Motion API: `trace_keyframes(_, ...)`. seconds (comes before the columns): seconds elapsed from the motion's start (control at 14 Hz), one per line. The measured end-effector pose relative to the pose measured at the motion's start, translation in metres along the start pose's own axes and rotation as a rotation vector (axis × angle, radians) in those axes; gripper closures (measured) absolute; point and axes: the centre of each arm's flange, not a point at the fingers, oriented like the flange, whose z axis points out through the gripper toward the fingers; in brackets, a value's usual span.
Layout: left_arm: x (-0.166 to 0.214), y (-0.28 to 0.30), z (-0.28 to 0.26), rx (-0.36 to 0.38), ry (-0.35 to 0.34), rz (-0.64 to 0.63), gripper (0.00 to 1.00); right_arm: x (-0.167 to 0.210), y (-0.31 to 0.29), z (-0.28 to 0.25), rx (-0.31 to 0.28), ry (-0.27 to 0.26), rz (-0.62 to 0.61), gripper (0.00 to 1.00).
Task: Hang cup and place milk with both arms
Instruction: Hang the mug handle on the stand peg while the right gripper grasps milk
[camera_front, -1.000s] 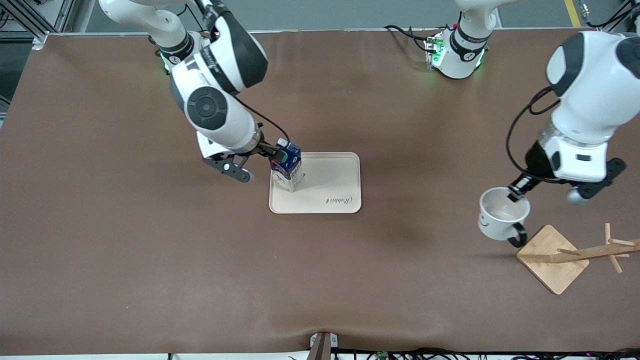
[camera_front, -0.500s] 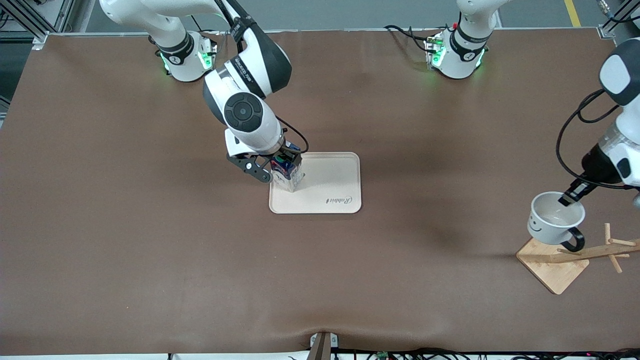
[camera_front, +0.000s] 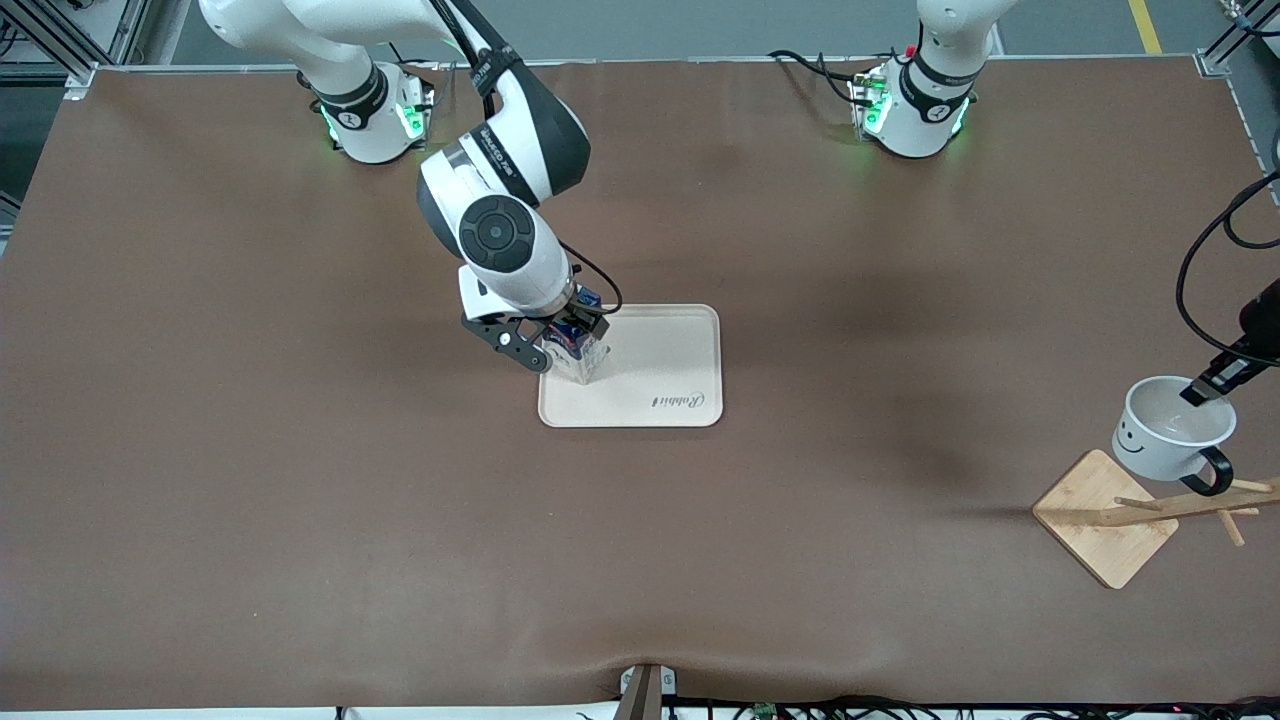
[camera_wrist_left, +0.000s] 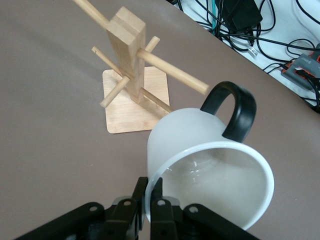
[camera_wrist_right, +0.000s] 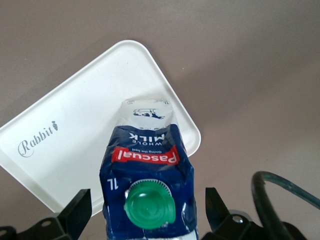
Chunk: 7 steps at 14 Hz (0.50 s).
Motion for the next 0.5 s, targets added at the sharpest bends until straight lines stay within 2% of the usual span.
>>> trace_keyframes(0.21, 0.009, -0.017, 0.006, -0.015, -0.001, 0.001, 0.93, -0.004, -0.004, 0.012, -0.013, -0.001, -0.007, 0.00)
trace_keyframes(0.29, 0.010, -0.018, 0.008, -0.018, 0.000, -0.001, 0.93, -0.007, -0.007, 0.017, -0.014, 0.001, -0.014, 0.06)
trace_keyframes(0.36, 0.011, -0.018, 0.010, -0.020, 0.002, -0.001, 0.93, -0.010, -0.010, 0.021, -0.011, 0.005, -0.020, 0.19)
trace_keyframes(0.43, 0.012, -0.020, 0.012, -0.022, 0.003, 0.002, 0.93, -0.013, -0.012, 0.018, -0.006, 0.007, -0.024, 0.25)
trace_keyframes(0.5, 0.014, -0.022, 0.015, -0.025, 0.007, 0.002, 0.93, -0.014, -0.012, 0.019, -0.006, 0.008, -0.025, 0.26)
